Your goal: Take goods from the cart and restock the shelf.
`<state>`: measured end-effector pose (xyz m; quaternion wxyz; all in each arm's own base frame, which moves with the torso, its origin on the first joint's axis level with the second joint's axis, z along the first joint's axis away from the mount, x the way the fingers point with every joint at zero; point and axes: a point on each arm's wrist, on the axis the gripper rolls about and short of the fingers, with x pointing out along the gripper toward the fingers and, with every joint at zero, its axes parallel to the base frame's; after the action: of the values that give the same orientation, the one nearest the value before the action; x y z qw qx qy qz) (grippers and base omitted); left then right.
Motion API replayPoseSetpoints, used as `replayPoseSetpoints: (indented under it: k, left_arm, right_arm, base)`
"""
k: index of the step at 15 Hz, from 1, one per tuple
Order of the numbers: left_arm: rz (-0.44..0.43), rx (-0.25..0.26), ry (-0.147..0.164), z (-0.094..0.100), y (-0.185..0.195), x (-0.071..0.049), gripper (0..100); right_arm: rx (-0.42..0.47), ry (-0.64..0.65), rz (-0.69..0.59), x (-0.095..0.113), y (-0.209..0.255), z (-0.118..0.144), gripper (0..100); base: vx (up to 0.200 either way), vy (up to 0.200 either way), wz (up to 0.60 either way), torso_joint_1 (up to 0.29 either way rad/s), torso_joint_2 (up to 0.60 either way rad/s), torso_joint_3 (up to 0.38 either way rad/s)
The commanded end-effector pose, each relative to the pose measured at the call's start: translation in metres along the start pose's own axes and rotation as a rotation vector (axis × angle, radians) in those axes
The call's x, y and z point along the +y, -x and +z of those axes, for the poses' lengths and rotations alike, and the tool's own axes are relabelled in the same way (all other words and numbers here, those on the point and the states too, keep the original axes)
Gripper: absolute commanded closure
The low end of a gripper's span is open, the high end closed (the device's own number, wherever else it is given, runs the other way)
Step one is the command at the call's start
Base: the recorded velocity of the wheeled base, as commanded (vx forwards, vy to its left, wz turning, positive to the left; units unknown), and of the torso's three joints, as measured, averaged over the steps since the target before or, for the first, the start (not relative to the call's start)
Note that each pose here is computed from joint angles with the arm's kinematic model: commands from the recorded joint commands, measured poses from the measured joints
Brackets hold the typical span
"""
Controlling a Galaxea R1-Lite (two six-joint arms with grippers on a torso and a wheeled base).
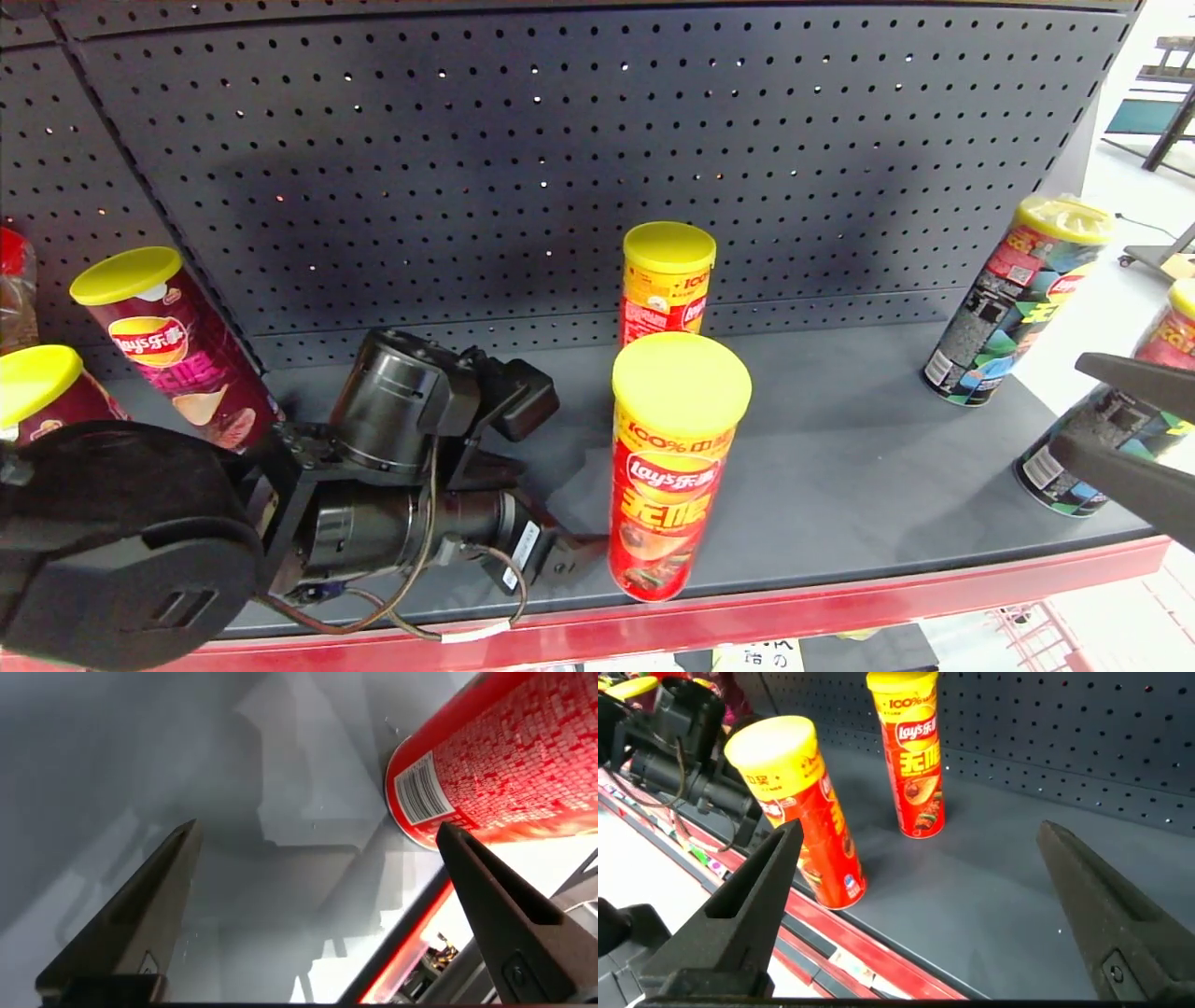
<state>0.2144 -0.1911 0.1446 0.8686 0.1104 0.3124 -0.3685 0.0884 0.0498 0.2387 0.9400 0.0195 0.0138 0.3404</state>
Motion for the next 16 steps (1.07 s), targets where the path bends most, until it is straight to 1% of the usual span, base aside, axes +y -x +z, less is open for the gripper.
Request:
replayPoseSetpoints:
  k: [1, 4, 10, 12, 16]
  left_arm:
    - [-0.013, 0.007, -0.006, 0.002, -0.007, -0.003, 0]
    - [-0.023, 0.010, -0.013, 0.002, -0.009, -0.006, 0]
    - [-0.023, 0.015, -0.013, 0.005, -0.016, -0.006, 0]
    - [-0.031, 0.015, -0.018, 0.005, -0.016, -0.009, 0]
    - [-0.033, 0.020, -0.017, 0.004, -0.018, -0.009, 0]
  right_arm:
    - [0.005, -0.001, -0.004, -0.001, -0.001, -0.001, 0]
    - [0.005, -0.003, -0.010, -0.001, -0.001, 0.000, 0]
    - [0.003, -0.003, -0.011, -0.002, -0.002, 0.000, 0]
    - [0.003, -0.003, -0.011, -0.002, -0.002, 0.000, 0]
    - [0.000, -0.002, -0.011, -0.002, -0.001, 0.001, 0]
  base:
    - [0.000, 0.000, 0.00, 0.000, 0.00, 0.000]
    - [0.000, 0.000, 0.00, 0.000, 0.00, 0.000]
    - [0.000, 0.000, 0.00, 0.000, 0.00, 0.000]
    - [0.000, 0.000, 0.00, 0.000, 0.00, 0.000]
    - [0.000, 0.000, 0.00, 0.000, 0.00, 0.000]
